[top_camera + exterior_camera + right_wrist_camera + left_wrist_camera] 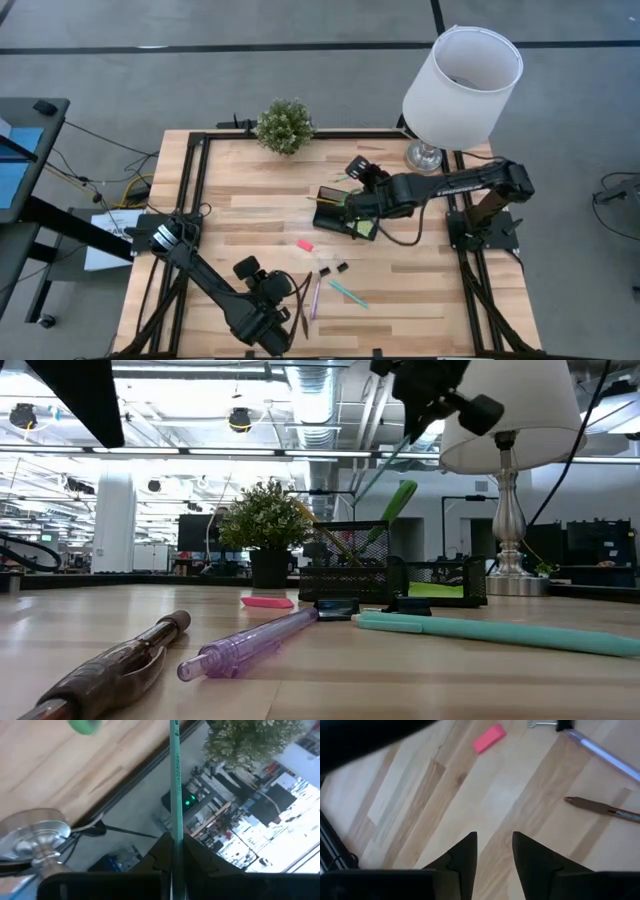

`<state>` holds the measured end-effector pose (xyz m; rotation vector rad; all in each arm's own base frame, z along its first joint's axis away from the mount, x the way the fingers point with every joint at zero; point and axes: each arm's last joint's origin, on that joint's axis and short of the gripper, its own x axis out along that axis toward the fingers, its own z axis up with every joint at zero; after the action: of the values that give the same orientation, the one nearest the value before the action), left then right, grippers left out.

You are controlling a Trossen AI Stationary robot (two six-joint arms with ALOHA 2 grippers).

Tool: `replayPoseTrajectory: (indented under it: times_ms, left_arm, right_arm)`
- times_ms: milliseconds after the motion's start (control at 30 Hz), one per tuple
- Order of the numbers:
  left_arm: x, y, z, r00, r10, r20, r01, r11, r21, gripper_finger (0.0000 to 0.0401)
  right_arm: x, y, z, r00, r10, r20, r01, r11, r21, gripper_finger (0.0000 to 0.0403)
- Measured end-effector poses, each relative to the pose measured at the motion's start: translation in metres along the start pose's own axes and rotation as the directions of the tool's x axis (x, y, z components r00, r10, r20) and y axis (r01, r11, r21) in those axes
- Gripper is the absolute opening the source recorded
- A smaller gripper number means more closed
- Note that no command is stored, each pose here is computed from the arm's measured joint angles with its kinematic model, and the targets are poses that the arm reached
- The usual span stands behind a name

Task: Pick and place office supplies into organizer
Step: Put the blue pencil on the black desk organizer

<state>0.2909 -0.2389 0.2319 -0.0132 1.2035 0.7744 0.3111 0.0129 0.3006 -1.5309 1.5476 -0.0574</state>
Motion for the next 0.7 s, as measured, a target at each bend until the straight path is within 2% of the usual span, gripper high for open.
replayPoseTrajectory:
  times_ms: [100,333,467,600,700]
  left_arm:
    - [0.003,0.001,0.002,1.0,0.008,-0.003,-0.008,1.0,-0.006,0.0116]
    - [0.004,0.002,0.005,1.0,0.016,0.017,-0.016,1.0,-0.01,0.0116]
    - [0.004,0.002,0.006,0.999,0.024,0.045,-0.024,1.0,-0.012,0.0116]
    - [0.005,0.003,0.008,0.999,0.028,0.044,-0.027,0.999,-0.016,0.0116]
    - [0.005,0.002,0.008,0.998,0.027,0.05,-0.026,0.999,-0.018,0.0116]
  right_arm:
    - [0.004,-0.004,0.0,1.0,-0.008,0.009,0.009,0.999,-0.041,0.0017]
    - [0.005,-0.002,0.004,0.991,0.062,0.116,-0.052,0.995,-0.083,0.0018]
    - [0.015,0.002,0.016,0.99,0.106,0.091,-0.092,0.984,-0.151,0.0017]
    - [0.031,0.004,0.037,0.994,0.105,0.029,-0.097,0.976,-0.193,0.0021]
    - [0.041,-0.001,0.047,0.998,0.049,-0.026,-0.053,0.986,-0.161,0.002]
